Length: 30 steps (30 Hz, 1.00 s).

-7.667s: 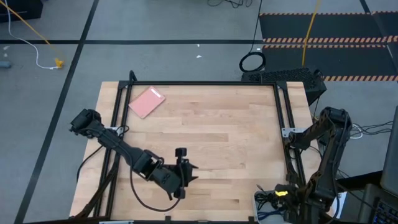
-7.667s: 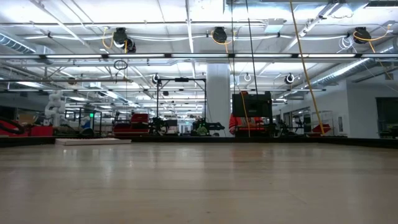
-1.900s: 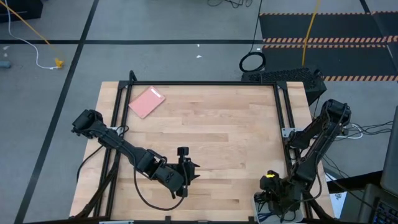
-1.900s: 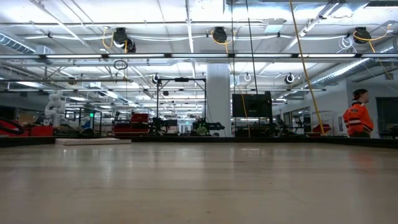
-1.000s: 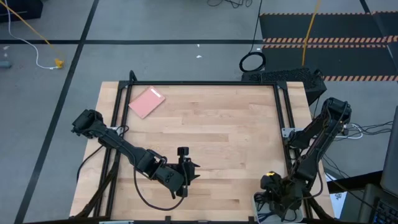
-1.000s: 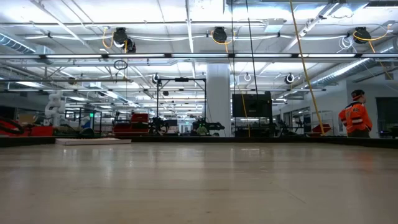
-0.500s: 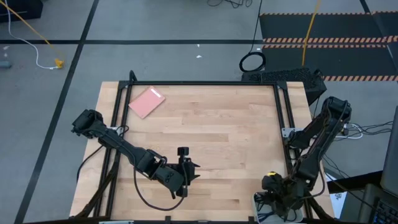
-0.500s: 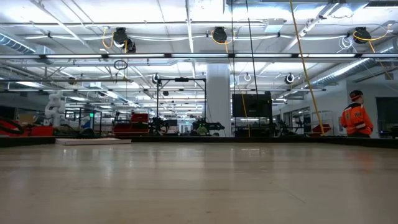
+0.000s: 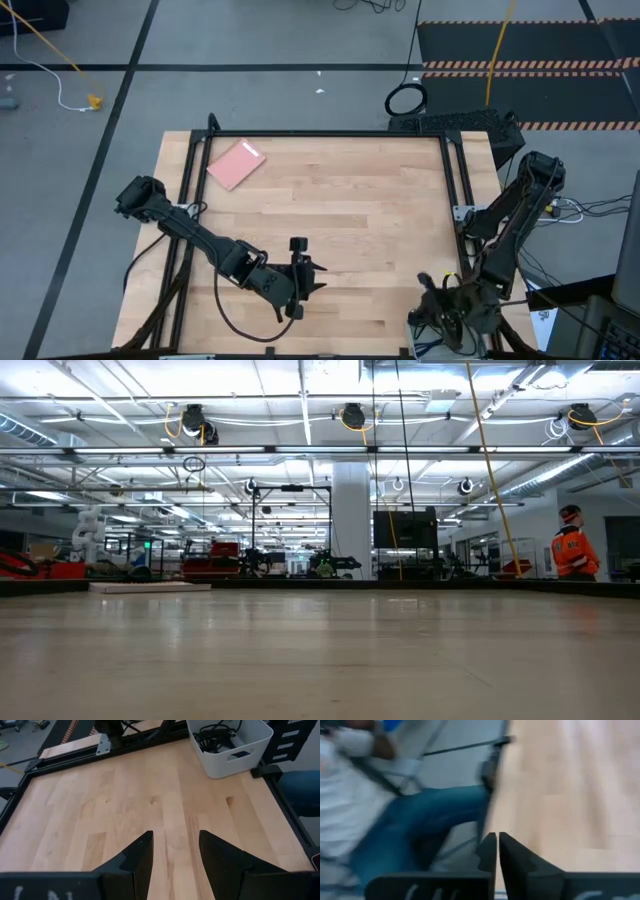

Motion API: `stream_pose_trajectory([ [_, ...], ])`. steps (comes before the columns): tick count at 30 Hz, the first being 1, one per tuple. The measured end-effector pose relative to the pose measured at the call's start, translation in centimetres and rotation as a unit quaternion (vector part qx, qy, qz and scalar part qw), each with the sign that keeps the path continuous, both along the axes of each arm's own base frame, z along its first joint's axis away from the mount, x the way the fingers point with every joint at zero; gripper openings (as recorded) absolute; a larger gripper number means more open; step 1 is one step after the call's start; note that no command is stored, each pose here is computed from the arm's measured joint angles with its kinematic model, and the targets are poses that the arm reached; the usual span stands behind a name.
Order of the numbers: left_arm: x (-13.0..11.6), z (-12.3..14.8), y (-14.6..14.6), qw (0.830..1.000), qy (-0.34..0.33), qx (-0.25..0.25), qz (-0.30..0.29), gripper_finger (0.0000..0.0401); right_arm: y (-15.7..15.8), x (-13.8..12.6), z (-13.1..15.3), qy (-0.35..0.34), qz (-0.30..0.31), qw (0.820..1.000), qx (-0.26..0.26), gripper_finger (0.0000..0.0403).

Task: Pick and place USB-C Cables
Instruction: Put the black charger cable into the bin

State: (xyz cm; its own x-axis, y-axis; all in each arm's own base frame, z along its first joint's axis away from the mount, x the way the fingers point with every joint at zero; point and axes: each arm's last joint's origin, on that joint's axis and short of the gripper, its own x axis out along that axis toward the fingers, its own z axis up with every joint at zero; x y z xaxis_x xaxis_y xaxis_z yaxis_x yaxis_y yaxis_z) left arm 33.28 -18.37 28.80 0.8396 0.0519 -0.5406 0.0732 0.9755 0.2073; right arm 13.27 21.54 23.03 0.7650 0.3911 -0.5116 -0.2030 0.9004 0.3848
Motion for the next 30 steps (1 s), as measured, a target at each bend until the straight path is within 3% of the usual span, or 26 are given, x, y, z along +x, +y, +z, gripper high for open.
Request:
stream_pose_trajectory([
  [3, -0.1, 0.0, -0.2, 1.0, 0.0, -0.001, -0.002, 0.0161, 1.2, 0.1, 0.0, 0.014, 0.023, 0.998, 0.056, 0.0005],
  [9, -0.2, 0.0, -0.4, 1.0, -0.001, -0.005, -0.003, 0.0161, 4.1, 1.0, -1.3, 0.115, 0.017, 0.988, 0.102, 0.0001],
  [17, -0.2, 0.0, -0.4, 1.0, -0.002, -0.014, 0.002, 0.0161, 8.5, 2.6, 0.0, 0.225, 0.011, 0.974, 0.039, 0.0],
  [22, -0.2, 0.0, -0.4, 1.0, -0.002, -0.014, 0.002, 0.0161, 10.3, 2.8, 1.1, 0.25, 0.002, 0.966, 0.056, 0.0],
  [30, -0.2, 0.0, -0.4, 1.0, -0.002, -0.012, 0.001, 0.0161, 11.2, 2.2, -1.3, 0.333, -0.022, 0.941, 0.056, 0.0],
])
